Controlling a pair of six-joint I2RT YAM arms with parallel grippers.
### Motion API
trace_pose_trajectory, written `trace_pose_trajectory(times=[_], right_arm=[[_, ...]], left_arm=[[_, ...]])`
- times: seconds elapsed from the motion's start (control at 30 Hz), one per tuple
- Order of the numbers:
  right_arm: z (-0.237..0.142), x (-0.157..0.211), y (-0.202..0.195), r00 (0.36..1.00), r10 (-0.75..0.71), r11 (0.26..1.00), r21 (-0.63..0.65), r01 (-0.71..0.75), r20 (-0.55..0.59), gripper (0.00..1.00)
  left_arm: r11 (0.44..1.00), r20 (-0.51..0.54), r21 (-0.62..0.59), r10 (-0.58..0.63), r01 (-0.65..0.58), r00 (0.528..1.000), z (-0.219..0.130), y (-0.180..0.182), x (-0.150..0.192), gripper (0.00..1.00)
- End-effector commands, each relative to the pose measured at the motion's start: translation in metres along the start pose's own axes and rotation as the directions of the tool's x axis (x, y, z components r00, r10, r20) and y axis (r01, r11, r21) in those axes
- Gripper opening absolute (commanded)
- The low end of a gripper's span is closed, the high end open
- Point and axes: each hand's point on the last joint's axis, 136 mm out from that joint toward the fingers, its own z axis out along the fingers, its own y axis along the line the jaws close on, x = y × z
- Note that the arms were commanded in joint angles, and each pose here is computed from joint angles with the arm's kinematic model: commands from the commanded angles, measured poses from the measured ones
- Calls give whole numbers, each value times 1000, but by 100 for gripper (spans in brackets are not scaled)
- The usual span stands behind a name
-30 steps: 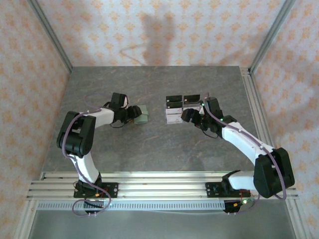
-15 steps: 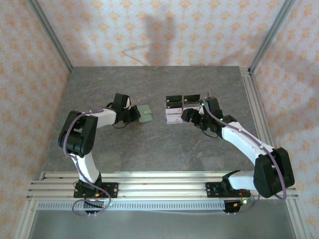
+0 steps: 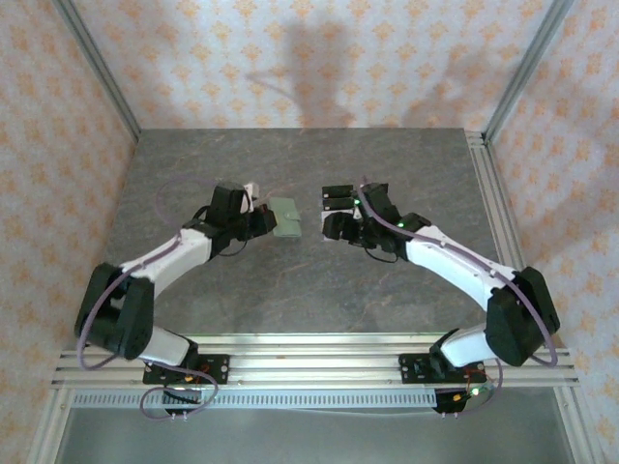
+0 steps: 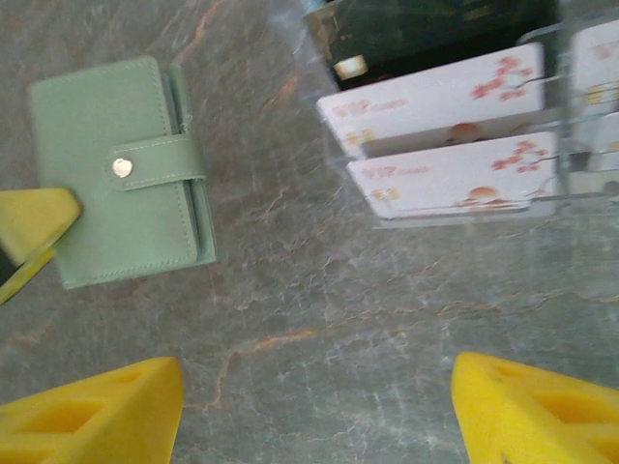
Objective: Put the credit cards into the card holder
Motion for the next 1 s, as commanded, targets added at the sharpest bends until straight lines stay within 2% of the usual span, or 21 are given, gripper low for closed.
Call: trace_pose_trajectory(times=[0.0, 0.17, 0.4, 0.97], right_arm=[[5, 11, 1, 997, -74, 991, 106, 75, -18, 71], [14, 25, 24, 989, -145, 981, 125, 147, -27, 70], [28, 27, 52, 983, -182, 978, 96, 185, -38, 64], [48, 7, 87, 982, -190, 981, 47, 189, 1, 67]], left_arm=[[999, -1, -40, 10, -10, 1000, -12, 10, 23, 0], [1000, 58, 5, -9, 8, 998, -32, 6, 38, 0], [1000, 96, 23, -12, 10, 995, -50, 4, 42, 0], [996, 95, 86, -10, 2, 995, -44, -17, 36, 0]])
